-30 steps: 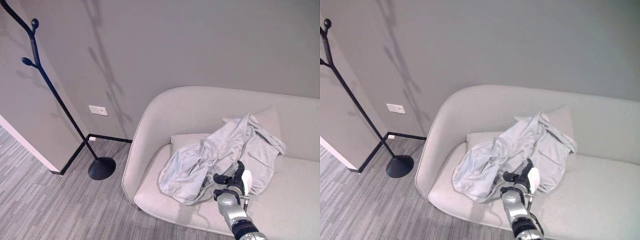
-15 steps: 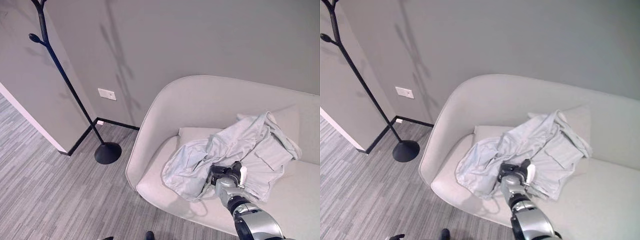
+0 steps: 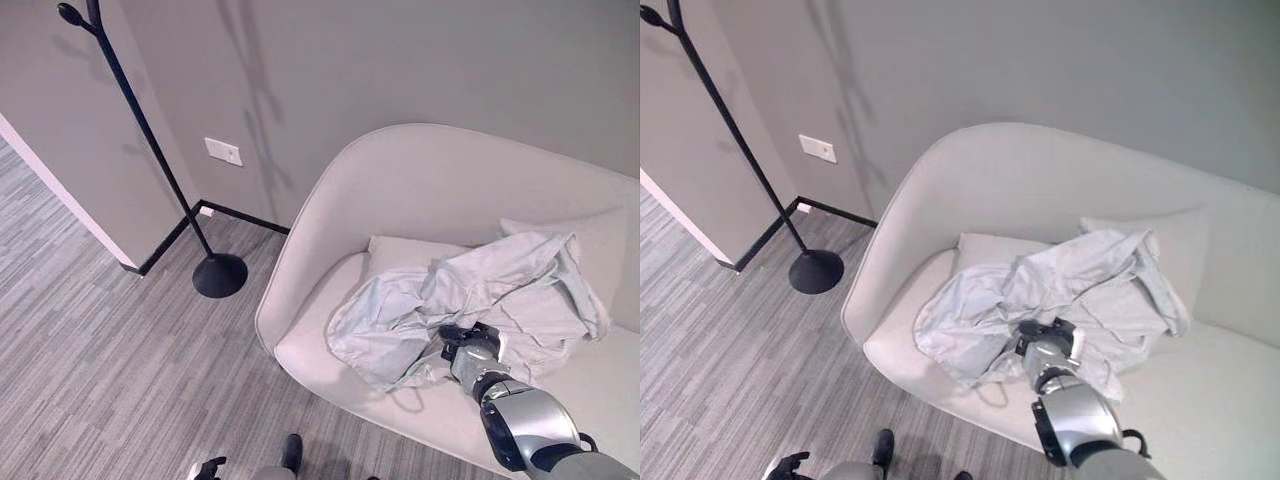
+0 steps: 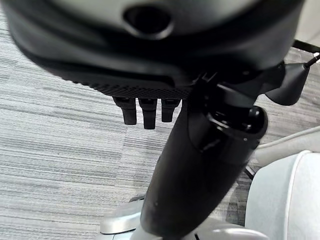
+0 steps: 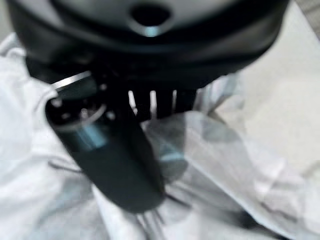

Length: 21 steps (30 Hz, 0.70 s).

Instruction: Hang the clothes on the sofa on the clothes rack.

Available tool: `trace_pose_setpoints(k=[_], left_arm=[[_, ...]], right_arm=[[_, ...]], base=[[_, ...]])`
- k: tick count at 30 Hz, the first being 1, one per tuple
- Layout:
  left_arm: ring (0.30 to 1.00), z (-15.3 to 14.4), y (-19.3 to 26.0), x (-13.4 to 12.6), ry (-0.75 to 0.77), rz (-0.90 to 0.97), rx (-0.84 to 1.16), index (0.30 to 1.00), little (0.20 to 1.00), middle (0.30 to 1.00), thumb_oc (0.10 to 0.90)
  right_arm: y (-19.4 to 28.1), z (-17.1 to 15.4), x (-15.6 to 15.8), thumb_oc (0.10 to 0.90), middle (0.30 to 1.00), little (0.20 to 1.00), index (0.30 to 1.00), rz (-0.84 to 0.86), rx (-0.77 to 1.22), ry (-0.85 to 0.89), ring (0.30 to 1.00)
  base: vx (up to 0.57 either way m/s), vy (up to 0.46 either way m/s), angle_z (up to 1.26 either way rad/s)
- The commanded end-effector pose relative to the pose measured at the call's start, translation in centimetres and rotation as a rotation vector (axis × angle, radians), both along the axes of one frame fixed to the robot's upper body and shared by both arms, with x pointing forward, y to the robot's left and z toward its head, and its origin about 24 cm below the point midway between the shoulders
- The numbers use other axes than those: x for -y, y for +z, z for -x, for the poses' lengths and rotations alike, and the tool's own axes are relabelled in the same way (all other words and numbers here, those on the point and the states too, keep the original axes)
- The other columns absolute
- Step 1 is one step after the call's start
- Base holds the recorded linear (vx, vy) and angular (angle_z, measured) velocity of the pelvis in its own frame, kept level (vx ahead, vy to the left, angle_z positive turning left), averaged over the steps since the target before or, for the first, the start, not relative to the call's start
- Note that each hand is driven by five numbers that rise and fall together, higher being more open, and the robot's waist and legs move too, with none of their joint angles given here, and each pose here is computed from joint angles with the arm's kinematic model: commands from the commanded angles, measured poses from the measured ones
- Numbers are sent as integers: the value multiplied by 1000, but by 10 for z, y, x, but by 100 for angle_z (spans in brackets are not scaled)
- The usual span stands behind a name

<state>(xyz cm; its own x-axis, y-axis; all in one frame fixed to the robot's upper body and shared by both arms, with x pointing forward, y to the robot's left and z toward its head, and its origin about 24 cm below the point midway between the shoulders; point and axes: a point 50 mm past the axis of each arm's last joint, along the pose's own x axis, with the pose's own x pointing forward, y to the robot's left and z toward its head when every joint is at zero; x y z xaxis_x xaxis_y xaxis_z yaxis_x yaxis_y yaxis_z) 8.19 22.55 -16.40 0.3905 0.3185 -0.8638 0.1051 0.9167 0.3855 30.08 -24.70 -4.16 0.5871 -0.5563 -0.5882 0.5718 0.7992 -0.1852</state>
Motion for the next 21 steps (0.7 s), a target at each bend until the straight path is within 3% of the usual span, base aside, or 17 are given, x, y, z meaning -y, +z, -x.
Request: trace_pose_setpoints(k=[1,7,13,17,21], left_arm=[[900,-20,-1,32,-106,64,31,900,900,900,800],[900,-12,-3,30,-50,81,14,900,900,900,800],[900,-6,-5,32,-46,107,4,900,900,900,800],[900,-14,-1,28,77,174,78,900,900,900,800],[900,-32,6,26,131,234,178,900,900,900,800]], right_arm=[[11,-28,-66,400,300,300,300,-147,133,259,300],[22,-19,-72,400,300,300,300,-78,308,435,300],[56,-1,-45,400,300,300,300,-4,524,507,300],[111,18,-25,400,300,300,300,58,754,642,300],[170,19,-27,400,300,300,300,182,921,852,300]], base=[[0,0,0],[13,-6,-11],[-3,-25,-11],[-23,-49,-18],[-19,-25,-3]])
